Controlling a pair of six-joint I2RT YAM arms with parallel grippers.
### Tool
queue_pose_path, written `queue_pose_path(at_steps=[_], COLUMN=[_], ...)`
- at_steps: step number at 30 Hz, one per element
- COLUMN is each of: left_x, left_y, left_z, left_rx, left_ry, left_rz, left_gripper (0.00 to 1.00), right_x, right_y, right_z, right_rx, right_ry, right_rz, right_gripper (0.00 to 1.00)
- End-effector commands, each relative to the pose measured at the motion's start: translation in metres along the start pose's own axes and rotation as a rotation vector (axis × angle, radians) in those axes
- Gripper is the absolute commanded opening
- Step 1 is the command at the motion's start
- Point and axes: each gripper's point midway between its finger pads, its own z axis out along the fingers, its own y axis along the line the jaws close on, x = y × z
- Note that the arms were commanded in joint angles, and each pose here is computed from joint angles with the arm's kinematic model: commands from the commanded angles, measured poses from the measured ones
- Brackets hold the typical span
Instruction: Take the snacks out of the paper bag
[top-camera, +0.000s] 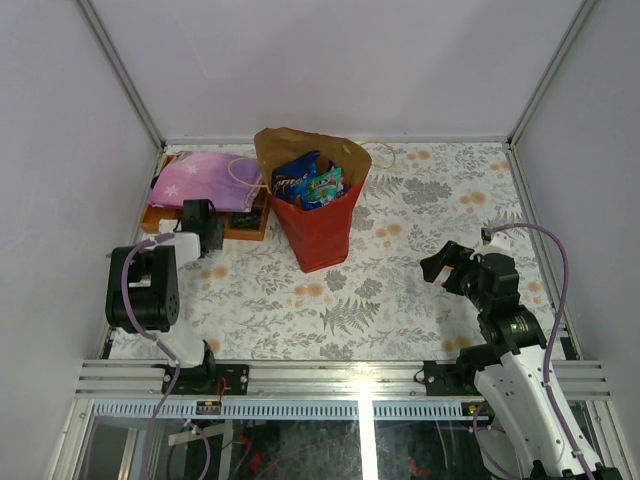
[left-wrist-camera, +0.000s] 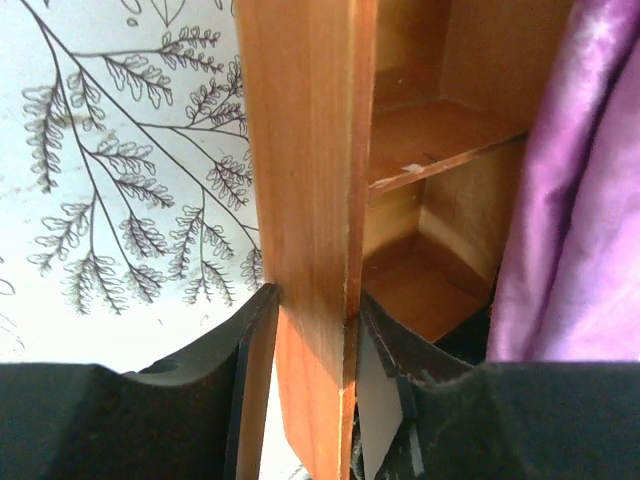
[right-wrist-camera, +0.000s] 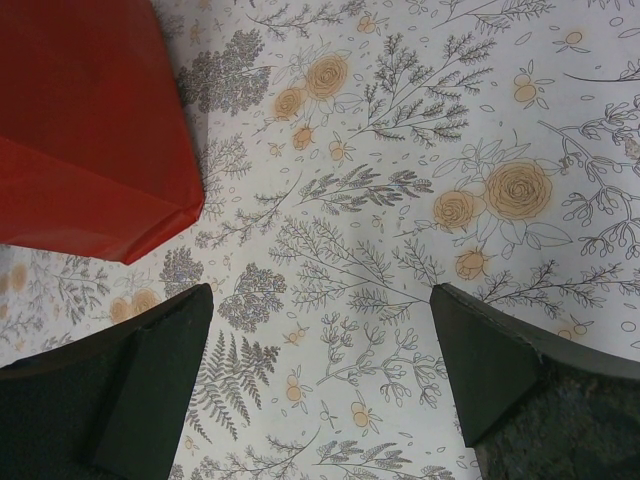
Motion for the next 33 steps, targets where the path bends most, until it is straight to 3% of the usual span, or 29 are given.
queue_pose_path(at_steps=[1, 6, 27, 33], left_x=[0.002, -0.001, -0.013, -0.017], left_y=[0.01, 0.001, -0.057, -0.081], left_z=[0.006, 0.005, 0.032, 0.042], left_rx=[-0.169, -0.277, -0.235, -0.198], left_ry=[-0.004, -0.016, -0.064, -0.064], left_rz=[-0.185, -0.235, -0.228, -0.153], left_gripper=[0.0, 0.0, 0.0, 0.0], right_x=[-0.01, -0.01, -0.008, -0.007], right_y=[0.007, 0.007, 0.009, 0.008], right_z=[0.001, 0.001, 0.003, 0.004], right_rx=[-0.027, -0.029, -0.039, -0.035], right_ry=[-0.034, -0.031, -0.018, -0.015], right_rz=[-0.017, -0.017, -0.02, -0.022], right_gripper=[0.98, 0.98, 0.98, 0.98])
